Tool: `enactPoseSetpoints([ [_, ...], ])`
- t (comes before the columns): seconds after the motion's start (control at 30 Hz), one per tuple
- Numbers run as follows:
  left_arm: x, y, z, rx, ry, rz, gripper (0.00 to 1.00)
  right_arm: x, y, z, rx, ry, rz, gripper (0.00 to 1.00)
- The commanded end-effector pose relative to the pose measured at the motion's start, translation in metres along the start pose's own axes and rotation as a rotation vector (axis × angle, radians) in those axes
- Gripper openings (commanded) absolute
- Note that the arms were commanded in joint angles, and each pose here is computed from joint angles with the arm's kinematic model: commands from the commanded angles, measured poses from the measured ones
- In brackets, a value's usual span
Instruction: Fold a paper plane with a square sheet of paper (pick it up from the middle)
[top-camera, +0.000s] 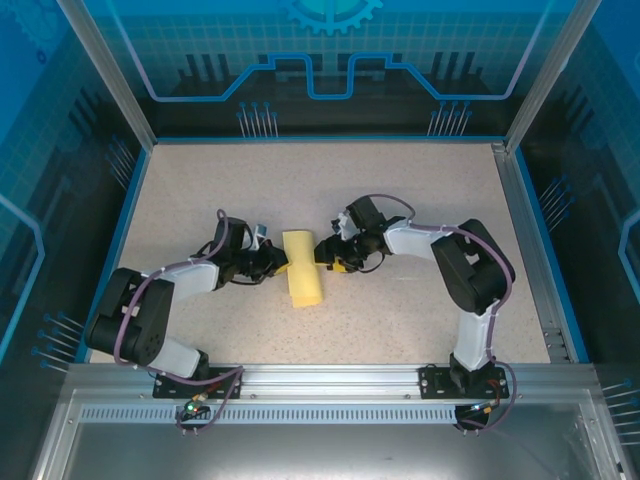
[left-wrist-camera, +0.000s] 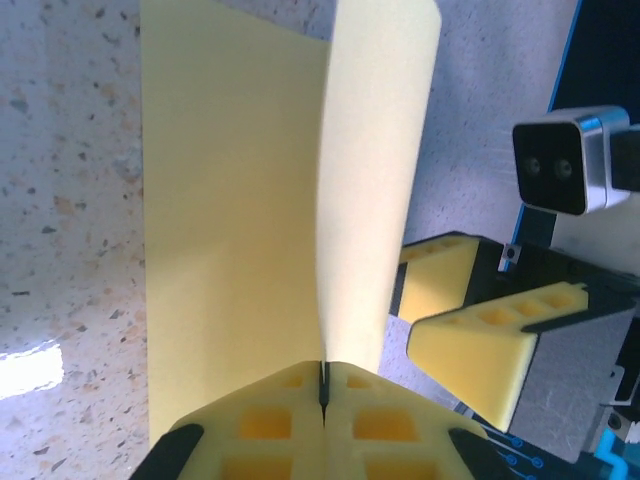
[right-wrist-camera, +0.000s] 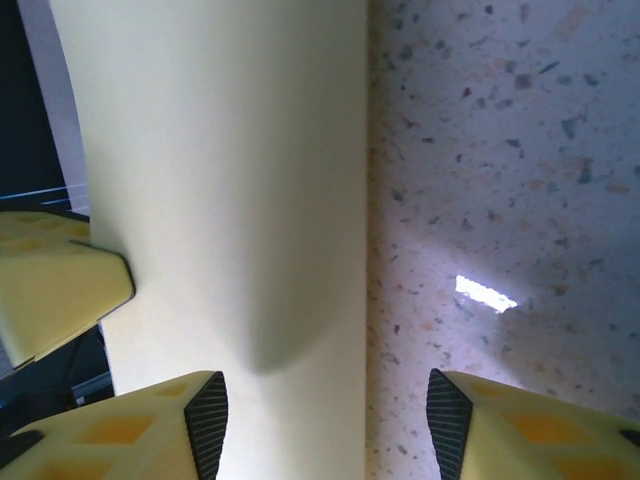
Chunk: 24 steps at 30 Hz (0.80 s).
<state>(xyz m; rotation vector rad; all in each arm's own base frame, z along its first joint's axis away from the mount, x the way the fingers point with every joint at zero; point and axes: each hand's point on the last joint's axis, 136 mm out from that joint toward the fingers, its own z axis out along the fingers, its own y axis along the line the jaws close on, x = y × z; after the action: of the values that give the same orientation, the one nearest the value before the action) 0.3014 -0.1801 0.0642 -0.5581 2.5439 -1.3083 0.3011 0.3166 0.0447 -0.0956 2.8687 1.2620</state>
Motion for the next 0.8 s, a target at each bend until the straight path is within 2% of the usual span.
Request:
enactPoseSetpoints([
  [0.0,0.003,0.001,0.003,0.001,0.047,0.001,0.04,0.002,0.006,0.009,-0.010,0.044,-0.025,0.58],
  [0.3,0.006,0.006,0.006,-0.023,0.074,-0.008,0.12,0.001,0.008,0.017,-0.011,0.083,-0.052,0.52],
  [0.4,0.004,0.002,0.004,-0.018,0.064,0.001,0.23,0.002,0.005,0.021,-0.005,0.100,-0.049,0.48],
  [0.43,0.004,0.000,0.002,-0.013,0.061,0.007,0.23,0.003,0.005,0.022,-0.009,0.102,-0.049,0.48],
  [0.63,0.009,-0.008,-0.010,-0.005,0.043,0.038,0.44,0.002,0.000,0.025,0.016,0.093,-0.031,0.49],
  [0.77,0.019,-0.003,-0.010,-0.020,0.076,0.031,0.45,0.000,0.000,0.025,0.024,0.068,-0.008,0.51],
])
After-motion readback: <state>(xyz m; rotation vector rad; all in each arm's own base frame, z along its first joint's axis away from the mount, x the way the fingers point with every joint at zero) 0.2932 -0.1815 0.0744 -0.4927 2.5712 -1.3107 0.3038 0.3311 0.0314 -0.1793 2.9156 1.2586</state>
